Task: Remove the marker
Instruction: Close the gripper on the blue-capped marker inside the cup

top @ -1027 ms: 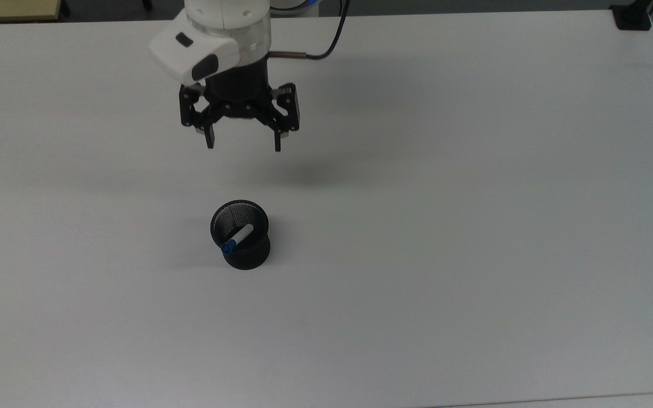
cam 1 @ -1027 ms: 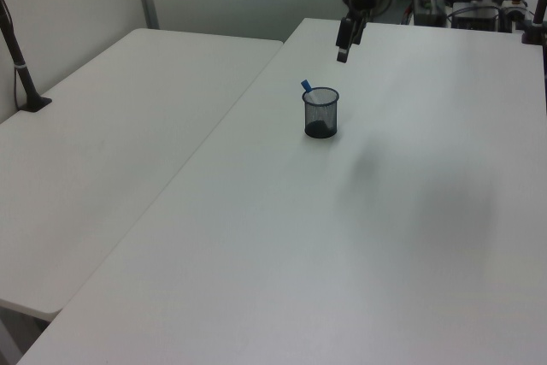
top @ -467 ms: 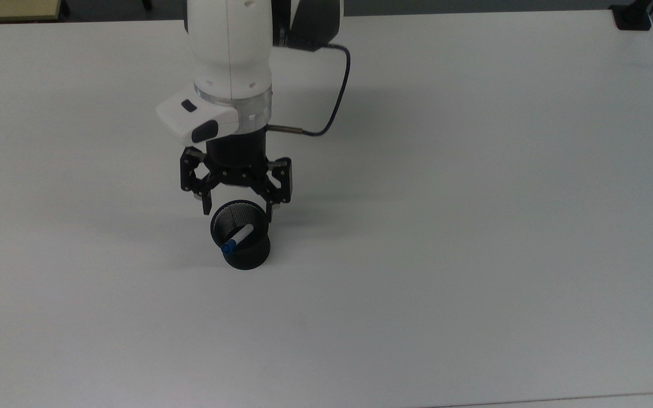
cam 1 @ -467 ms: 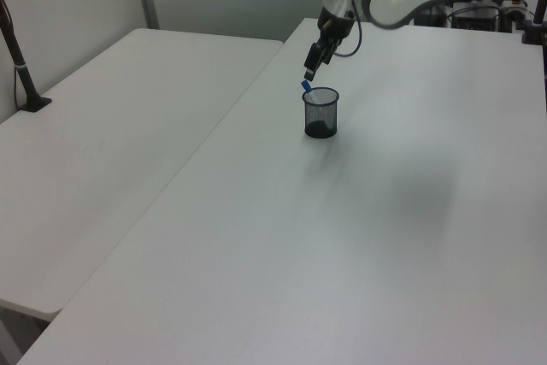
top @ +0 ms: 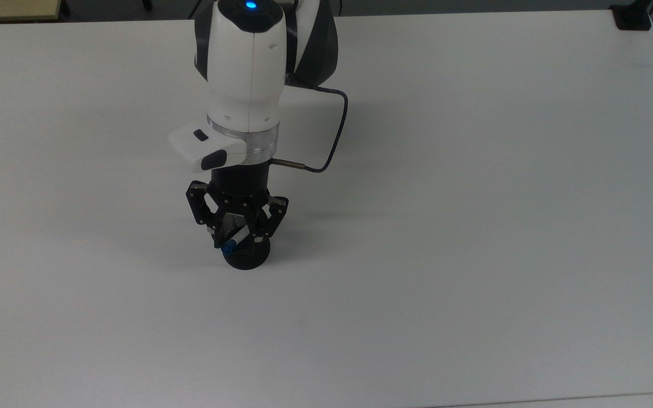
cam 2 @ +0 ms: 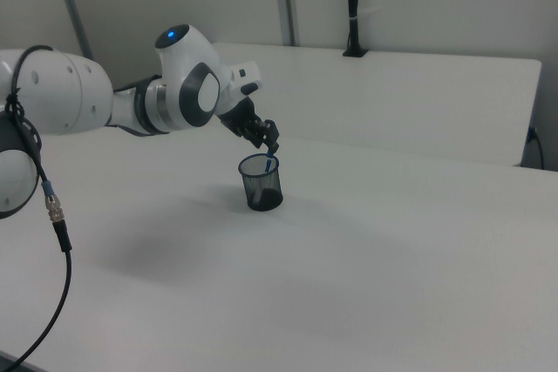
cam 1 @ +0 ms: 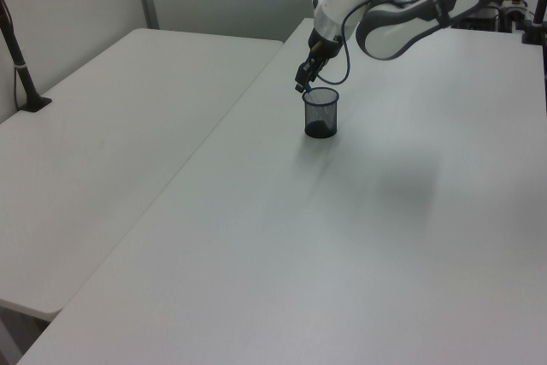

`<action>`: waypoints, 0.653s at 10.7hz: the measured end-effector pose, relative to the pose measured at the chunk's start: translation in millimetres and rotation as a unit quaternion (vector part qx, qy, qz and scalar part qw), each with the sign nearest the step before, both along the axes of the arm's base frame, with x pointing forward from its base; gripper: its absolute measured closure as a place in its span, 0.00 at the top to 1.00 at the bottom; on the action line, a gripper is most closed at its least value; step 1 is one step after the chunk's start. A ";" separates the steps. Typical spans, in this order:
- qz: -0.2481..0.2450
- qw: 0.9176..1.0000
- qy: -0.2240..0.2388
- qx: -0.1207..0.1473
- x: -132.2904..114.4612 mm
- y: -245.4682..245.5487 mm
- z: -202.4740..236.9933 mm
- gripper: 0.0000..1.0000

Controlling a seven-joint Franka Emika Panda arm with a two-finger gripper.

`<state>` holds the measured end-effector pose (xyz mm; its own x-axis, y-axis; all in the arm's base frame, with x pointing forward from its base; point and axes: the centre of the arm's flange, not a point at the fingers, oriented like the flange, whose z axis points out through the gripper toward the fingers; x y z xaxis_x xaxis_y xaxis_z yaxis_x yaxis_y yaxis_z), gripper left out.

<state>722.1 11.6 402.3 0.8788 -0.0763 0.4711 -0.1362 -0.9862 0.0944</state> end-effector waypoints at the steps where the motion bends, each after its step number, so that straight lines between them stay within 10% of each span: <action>1: -0.002 1.000 -0.004 -0.005 1.6 0.9 -4.1 0.49; 7: -0.003 1.000 -0.011 -0.007 3.8 1.8 -1.8 0.17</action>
